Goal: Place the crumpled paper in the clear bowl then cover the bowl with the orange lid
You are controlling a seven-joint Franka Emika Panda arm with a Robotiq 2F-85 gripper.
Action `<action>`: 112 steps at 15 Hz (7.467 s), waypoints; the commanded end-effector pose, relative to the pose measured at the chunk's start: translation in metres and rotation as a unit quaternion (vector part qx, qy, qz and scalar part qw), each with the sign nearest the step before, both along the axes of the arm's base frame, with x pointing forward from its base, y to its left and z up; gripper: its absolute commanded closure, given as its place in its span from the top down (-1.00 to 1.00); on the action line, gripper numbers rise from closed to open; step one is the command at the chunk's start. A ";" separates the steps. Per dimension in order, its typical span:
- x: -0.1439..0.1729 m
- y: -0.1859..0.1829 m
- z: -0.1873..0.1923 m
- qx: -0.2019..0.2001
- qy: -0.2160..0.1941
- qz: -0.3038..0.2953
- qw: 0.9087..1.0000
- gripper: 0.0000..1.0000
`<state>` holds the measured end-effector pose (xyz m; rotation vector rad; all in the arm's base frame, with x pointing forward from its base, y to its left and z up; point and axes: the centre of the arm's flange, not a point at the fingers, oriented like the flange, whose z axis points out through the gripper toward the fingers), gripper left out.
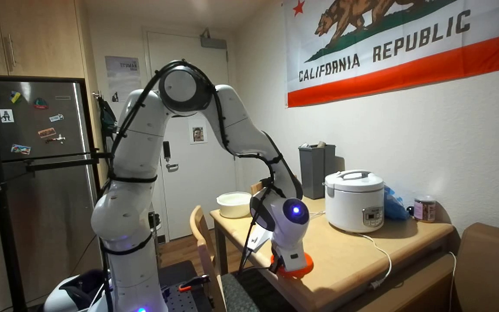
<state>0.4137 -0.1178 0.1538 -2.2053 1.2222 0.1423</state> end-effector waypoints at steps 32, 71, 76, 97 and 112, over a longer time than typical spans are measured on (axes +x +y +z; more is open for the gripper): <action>0.057 0.142 0.179 -0.038 -0.195 0.219 0.955 -0.87; 0.155 0.179 0.121 0.083 -0.177 0.266 0.944 -0.92; 0.158 0.169 0.121 0.109 -0.189 0.252 0.943 -0.92; 0.191 0.170 0.084 0.163 -0.183 0.244 0.938 -0.92; 0.185 0.151 0.050 0.183 -0.162 0.232 0.942 -0.92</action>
